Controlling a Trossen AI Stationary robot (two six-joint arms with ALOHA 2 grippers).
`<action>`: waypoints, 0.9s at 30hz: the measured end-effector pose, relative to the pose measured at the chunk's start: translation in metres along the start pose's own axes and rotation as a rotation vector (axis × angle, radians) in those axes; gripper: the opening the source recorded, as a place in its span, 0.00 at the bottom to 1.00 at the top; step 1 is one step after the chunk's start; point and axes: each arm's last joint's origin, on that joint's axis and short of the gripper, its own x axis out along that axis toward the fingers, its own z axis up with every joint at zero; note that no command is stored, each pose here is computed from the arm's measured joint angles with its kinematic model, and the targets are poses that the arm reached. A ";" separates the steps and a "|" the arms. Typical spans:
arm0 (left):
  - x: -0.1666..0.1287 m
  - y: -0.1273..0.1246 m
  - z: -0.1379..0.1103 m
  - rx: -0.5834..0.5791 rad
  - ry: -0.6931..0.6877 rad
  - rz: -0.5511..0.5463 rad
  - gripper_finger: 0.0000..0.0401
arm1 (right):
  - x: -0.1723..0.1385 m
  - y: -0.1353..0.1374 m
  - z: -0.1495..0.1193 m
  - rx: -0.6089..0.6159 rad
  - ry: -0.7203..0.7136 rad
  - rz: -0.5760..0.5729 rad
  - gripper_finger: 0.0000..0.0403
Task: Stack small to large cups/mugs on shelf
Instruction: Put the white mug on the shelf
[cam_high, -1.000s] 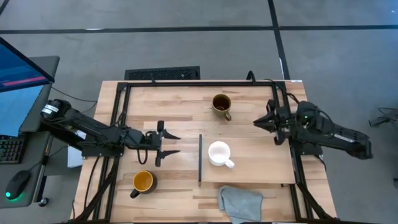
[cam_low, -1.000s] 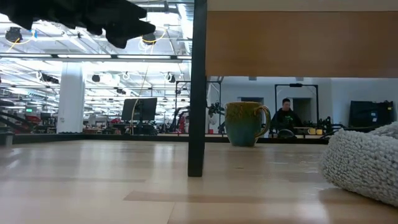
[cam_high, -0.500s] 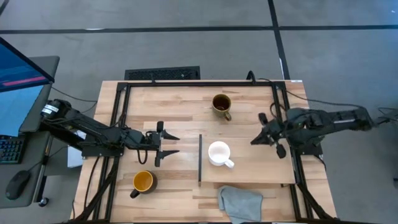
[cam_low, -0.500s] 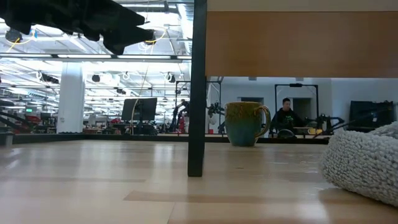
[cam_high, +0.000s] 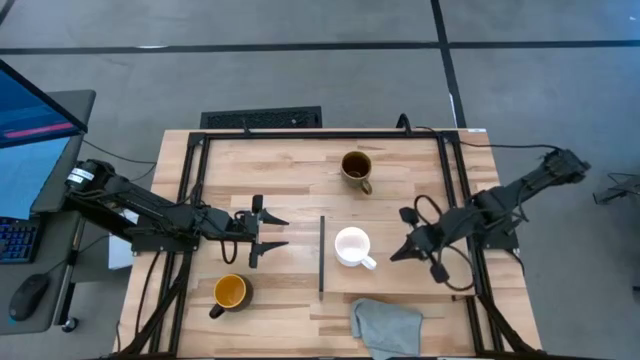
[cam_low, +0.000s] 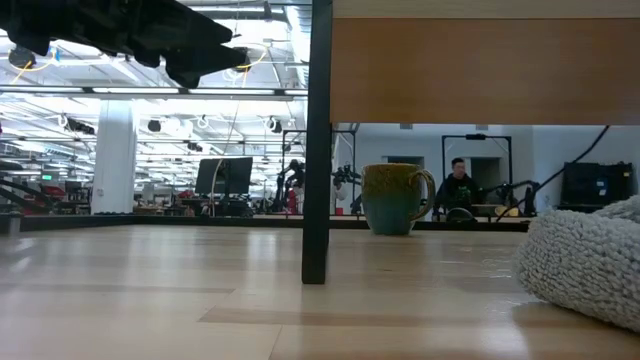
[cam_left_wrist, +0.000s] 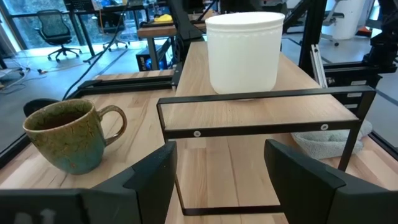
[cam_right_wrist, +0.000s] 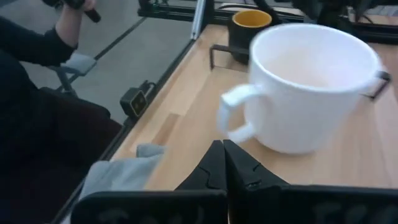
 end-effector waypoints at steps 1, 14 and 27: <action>0.000 0.000 0.000 0.001 0.001 0.000 0.58 | 0.003 0.001 0.001 -0.002 0.003 0.003 0.01; 0.000 0.000 -0.002 -0.008 0.018 -0.003 0.58 | 0.035 0.003 0.010 0.003 0.062 0.000 0.01; 0.000 0.000 -0.004 -0.020 0.044 -0.004 0.58 | 0.037 -0.005 0.007 0.035 0.121 -0.032 0.01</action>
